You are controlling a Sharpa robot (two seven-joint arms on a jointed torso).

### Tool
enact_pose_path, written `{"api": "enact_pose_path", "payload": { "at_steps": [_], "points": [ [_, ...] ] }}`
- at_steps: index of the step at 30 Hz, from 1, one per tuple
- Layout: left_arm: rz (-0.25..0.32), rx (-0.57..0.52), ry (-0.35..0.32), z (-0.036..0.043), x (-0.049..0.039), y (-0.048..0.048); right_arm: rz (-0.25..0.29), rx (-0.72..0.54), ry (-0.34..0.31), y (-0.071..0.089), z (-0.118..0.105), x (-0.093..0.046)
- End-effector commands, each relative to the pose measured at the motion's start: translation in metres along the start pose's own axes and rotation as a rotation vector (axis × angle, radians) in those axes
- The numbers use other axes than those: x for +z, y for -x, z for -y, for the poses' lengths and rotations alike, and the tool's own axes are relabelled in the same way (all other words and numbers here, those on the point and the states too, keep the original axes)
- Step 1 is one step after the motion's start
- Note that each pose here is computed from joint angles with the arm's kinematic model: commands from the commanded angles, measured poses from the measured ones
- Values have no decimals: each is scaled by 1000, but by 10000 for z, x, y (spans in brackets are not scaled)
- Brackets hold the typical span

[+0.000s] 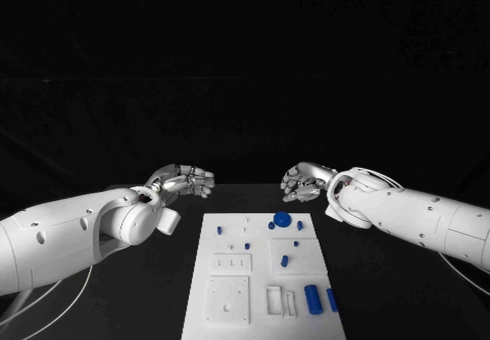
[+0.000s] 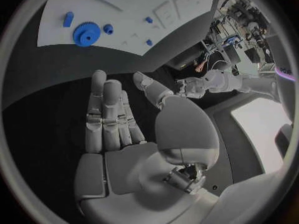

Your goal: Assemble the parts on the task board

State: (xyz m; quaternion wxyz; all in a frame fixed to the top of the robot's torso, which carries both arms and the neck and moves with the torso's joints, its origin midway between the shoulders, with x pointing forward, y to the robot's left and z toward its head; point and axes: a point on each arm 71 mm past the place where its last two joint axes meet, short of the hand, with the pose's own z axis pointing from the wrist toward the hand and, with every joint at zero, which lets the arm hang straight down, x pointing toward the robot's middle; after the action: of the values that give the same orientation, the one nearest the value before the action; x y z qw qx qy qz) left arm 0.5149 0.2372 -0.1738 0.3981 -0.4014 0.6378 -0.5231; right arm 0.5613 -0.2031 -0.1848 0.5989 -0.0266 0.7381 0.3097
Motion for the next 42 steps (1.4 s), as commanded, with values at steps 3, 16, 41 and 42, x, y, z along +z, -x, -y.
{"api": "enact_pose_path", "payload": {
  "at_steps": [3, 16, 41, 42],
  "points": [
    [-43, -1, -17, 35, -10, -69, 0, -53, 25, -2, -23, -7],
    [-45, -2, -10, 29, -9, -62, -27, -6, 25, -48, -109, -73],
    [-66, -4, -2, 58, -9, -91, -29, -155, 33, -79, -180, -22],
    [-68, -4, -2, 61, -10, -94, -22, -161, 34, -80, -187, -19]
  ]
}}
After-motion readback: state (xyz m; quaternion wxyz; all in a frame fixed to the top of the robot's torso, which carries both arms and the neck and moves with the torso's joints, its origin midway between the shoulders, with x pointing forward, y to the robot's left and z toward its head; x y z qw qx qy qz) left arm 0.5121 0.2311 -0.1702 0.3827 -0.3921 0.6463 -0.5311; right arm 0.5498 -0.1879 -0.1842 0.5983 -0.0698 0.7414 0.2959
